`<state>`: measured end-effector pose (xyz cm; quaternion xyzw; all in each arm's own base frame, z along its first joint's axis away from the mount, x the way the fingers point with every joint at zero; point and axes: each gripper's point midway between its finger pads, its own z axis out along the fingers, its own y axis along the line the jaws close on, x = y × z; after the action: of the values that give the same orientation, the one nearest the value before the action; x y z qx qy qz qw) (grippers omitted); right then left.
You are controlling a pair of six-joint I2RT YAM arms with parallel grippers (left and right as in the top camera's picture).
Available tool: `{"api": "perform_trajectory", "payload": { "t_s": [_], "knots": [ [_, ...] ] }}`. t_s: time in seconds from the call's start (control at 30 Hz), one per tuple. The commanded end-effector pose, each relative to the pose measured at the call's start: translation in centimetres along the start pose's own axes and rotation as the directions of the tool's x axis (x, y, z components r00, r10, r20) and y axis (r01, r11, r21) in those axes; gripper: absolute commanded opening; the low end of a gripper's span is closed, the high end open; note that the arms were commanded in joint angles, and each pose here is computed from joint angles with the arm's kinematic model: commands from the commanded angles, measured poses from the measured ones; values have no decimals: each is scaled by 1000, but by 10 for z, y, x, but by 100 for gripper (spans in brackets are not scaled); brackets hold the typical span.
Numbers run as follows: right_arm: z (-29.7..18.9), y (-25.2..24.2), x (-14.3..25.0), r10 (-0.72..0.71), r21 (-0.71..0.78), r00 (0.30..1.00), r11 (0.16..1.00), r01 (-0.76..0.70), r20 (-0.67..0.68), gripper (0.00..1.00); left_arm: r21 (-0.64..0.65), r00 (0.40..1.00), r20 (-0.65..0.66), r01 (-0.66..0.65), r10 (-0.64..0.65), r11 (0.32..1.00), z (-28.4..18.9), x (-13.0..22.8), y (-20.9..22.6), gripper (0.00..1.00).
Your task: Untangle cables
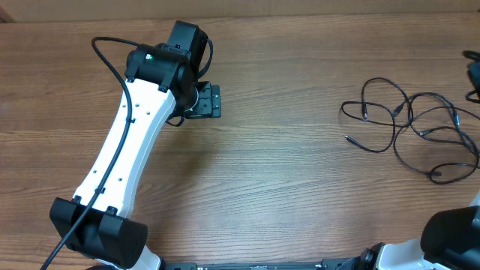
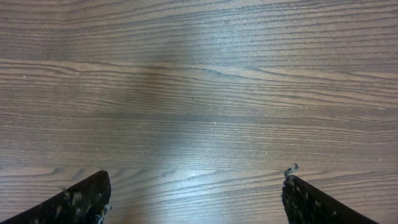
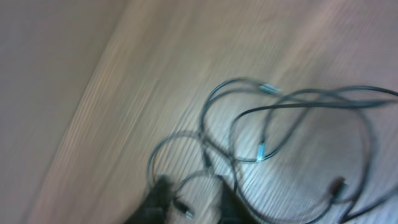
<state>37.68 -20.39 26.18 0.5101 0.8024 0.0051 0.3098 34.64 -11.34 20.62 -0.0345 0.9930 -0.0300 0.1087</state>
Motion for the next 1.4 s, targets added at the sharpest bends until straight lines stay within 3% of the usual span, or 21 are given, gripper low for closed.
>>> {"api": "perform_trajectory", "payload": {
  "t_s": [0.0, 0.1, 0.4, 0.53, 0.63, 0.7, 0.87, 0.93, 1.17, 1.37],
  "knots": [
    [-14, 68, 51, -346, -353, 931, 891, 286, -119, 50, -24, 999, 38, 20, -19, 1000, -5, -5, 5, 88],
    [-23, 91, 82, -484, -451, 866, 805, 386, -124, 70, -50, 998, 64, 27, -23, 998, -6, -11, 11, 89],
    [-45, 129, 172, -806, -517, 589, 530, 672, -62, 85, -86, 983, 112, 156, -146, 984, -7, -32, 58, 93],
    [-55, 130, 216, -904, -533, 424, 389, 751, -62, 96, -81, 972, 67, 230, -225, 970, -6, -26, 82, 96],
    [-61, 129, 235, -929, -524, 363, 345, 779, -73, 100, -86, 967, 14, 255, -255, 963, -6, -15, 91, 100],
    [-65, 129, 244, -928, -531, 361, 351, 771, -89, 100, -105, 965, -20, 258, -262, 960, -7, -6, 95, 100],
    [-60, 113, 238, -859, -449, 466, 509, 734, -211, 100, -156, 960, -114, 239, -257, 959, -10, 20, 101, 100],
    [-59, 102, 237, -840, -418, 477, 542, 729, -257, 100, -176, 954, -149, 232, -259, 957, -12, 29, 103, 100],
    [-65, 73, 245, -801, -372, 465, 590, 716, -377, 100, -210, 947, -196, 212, -254, 954, -20, 49, 109, 100],
    [-68, 59, 249, -798, -374, 498, 601, 707, -341, 100, -171, 967, -108, 209, -229, 963, -23, 73, 112, 100]
  ]
}}
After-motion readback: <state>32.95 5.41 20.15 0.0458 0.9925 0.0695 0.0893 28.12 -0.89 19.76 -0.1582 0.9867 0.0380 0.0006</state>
